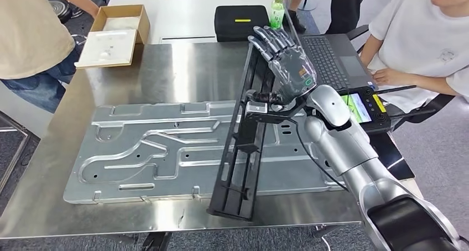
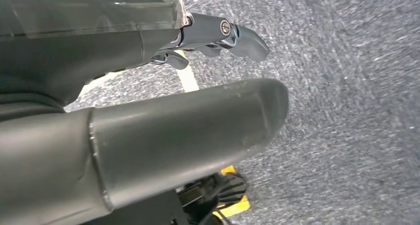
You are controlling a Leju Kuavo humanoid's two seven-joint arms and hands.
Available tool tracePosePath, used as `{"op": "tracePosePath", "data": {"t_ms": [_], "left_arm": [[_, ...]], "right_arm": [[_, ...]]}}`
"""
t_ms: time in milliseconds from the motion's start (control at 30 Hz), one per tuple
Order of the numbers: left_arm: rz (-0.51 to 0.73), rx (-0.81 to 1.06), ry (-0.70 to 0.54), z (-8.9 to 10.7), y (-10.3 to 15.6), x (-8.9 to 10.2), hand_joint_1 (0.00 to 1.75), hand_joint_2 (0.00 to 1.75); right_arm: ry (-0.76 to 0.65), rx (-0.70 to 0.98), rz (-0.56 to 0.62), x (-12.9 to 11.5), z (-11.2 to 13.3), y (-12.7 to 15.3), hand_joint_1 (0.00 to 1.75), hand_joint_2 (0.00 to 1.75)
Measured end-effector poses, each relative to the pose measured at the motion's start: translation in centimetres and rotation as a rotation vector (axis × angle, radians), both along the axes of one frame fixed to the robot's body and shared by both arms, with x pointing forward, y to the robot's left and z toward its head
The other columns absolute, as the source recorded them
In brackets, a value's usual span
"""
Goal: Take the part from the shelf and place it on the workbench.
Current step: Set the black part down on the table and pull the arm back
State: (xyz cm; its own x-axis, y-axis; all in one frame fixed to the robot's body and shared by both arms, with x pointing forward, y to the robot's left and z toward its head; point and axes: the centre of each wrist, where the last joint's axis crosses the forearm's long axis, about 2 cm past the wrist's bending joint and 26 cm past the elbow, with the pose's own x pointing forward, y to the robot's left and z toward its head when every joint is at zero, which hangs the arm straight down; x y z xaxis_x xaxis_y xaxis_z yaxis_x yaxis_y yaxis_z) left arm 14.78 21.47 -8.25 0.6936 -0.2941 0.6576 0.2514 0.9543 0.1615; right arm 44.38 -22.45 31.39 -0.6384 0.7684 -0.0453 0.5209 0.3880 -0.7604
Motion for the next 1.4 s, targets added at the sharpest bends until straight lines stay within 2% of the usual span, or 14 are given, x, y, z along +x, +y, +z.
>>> {"op": "tracePosePath", "data": {"t_ms": [67,200,333,467,633,767,967,1233,1400], "left_arm": [[-0.001,0.000,0.001,0.0,0.0,-0.1,0.00,1.75],[0.000,-0.001,-0.005,0.1,-0.1,0.1,0.00,1.75],[0.001,-0.002,-0.006,0.0,0.0,0.0,0.00,0.00],[0.000,-0.006,-0.011,0.1,0.0,0.1,0.00,0.00],[0.000,-0.007,-0.013,0.1,0.0,0.2,0.00,0.00],[0.000,-0.012,-0.017,0.0,0.0,0.2,0.00,0.00],[0.004,-0.005,-0.004,0.0,0.2,0.0,0.00,0.00],[0.010,0.003,0.015,0.0,0.2,0.2,0.00,0.00],[0.007,-0.004,0.014,0.1,0.0,0.3,0.00,0.00]], "right_arm": [[0.033,0.049,0.007,0.0,0.1,-0.1,0.00,0.00],[0.116,0.158,-0.069,0.4,0.6,-0.5,0.00,0.00],[0.311,0.222,-0.095,1.5,0.1,-1.3,0.00,0.00],[0.419,0.210,-0.051,2.5,0.7,-1.7,0.00,0.00],[0.449,0.199,-0.036,2.7,1.0,-1.6,0.00,0.00],[0.576,0.150,-0.005,4.0,1.8,-2.2,0.00,0.00],[0.441,0.212,-0.049,3.7,0.7,-2.3,0.00,0.00],[0.159,0.193,-0.029,1.7,1.7,-1.8,0.00,0.00],[0.115,0.173,-0.001,0.7,2.1,-1.4,0.00,0.00]]}}
